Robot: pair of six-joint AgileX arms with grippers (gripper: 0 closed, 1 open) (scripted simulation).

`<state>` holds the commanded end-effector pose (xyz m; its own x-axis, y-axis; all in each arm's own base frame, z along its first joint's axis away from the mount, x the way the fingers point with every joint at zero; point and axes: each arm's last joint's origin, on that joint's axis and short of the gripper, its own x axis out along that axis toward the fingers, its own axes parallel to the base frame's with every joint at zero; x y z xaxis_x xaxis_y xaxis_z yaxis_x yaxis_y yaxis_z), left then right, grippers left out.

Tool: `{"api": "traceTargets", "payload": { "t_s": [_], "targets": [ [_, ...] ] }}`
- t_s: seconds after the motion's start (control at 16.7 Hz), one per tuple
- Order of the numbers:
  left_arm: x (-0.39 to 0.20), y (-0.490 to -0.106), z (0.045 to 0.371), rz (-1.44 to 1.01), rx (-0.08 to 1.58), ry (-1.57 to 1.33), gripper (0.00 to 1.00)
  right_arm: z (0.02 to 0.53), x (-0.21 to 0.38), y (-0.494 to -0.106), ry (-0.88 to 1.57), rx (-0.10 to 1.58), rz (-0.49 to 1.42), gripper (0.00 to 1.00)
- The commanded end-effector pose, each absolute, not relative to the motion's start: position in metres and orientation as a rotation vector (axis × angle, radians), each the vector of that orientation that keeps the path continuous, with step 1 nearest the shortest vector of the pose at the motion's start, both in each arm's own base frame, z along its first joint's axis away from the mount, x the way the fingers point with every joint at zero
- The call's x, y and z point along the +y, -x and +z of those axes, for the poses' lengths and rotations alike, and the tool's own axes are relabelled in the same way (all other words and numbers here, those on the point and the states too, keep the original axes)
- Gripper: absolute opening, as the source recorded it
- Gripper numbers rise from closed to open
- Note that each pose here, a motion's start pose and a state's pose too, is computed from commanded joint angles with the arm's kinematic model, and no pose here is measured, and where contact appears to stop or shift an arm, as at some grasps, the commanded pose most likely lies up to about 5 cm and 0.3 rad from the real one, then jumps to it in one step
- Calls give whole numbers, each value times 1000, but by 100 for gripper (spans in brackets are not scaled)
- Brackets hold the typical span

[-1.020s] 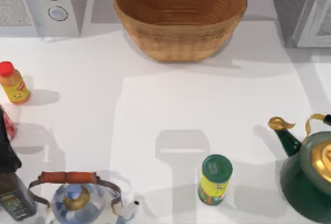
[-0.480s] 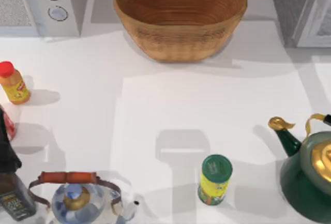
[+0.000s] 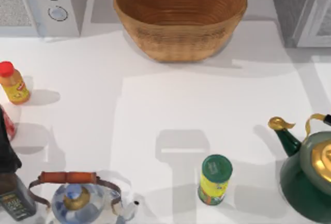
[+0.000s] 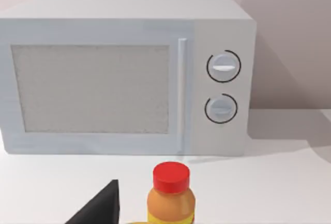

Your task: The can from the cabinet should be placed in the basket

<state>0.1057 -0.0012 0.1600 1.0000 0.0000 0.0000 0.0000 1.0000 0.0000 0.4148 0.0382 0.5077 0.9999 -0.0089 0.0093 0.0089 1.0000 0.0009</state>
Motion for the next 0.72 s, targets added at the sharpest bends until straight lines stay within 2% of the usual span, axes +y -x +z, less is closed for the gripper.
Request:
{"api": "traceTargets", "payload": {
  "t_s": [0.18, 0.3, 0.72],
  "targets": [
    [-1, -106, 160, 0, 0, 0, 100, 511, 39, -409, -2, -10, -7, 0],
    [-1, -106, 160, 0, 0, 0, 100, 521, 41, -390, -2, -10, -6, 0],
    [-1, -106, 160, 0, 0, 0, 100, 565, 42, -266, -3, -20, -6, 0]
  ]
}}
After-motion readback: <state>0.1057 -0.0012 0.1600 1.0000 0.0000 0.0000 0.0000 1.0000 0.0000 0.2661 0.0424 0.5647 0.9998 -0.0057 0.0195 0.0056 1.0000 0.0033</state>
